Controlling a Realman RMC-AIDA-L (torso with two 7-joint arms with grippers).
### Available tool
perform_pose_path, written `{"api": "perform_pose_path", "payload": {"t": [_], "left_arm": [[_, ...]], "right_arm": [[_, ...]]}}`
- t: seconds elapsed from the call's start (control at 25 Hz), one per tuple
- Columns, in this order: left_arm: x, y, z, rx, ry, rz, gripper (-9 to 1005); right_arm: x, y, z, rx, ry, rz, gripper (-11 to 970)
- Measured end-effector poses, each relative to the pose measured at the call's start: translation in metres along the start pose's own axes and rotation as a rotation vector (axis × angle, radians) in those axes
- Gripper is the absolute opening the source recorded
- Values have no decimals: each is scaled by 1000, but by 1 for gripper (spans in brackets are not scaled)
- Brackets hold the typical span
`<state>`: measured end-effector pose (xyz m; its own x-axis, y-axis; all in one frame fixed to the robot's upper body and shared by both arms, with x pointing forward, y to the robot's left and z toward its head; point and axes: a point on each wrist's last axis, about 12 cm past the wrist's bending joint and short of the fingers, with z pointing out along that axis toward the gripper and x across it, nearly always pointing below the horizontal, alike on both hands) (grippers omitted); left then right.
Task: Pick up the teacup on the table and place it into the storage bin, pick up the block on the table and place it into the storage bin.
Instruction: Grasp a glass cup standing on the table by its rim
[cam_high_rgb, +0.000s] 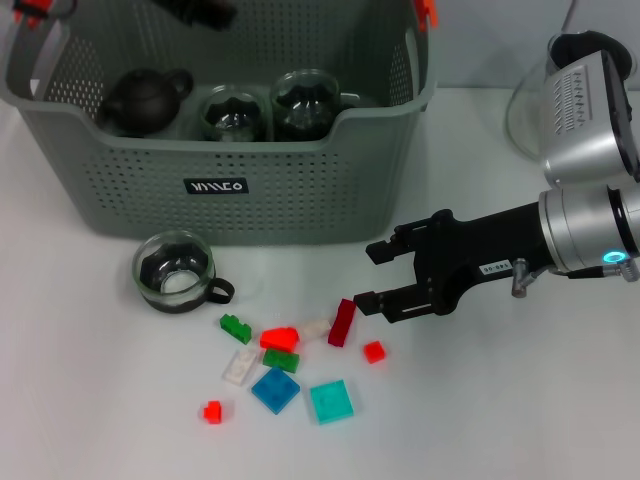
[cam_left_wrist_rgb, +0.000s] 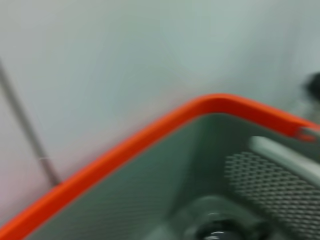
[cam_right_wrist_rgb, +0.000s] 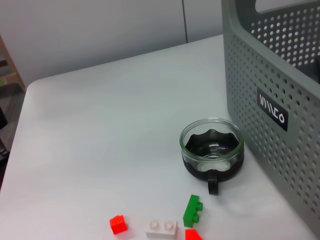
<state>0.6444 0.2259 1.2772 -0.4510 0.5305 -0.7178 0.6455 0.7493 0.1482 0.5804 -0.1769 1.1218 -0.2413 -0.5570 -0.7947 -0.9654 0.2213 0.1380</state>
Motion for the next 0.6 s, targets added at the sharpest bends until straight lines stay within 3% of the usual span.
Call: {"api": "perform_pose_path", "payload": {"t": [0.08,0.32,0.6], "left_arm": [[5,-11,-19,89,-24,51,579],[31,-37,-58,225,-18,239,588],[68,-65,-65,244,110,399,599]], "right_arm": [[1,0,0,-1,0,2,714],[3,0,-1,3,-2,6,713],[6,-3,0,7,-16,39,714]]}}
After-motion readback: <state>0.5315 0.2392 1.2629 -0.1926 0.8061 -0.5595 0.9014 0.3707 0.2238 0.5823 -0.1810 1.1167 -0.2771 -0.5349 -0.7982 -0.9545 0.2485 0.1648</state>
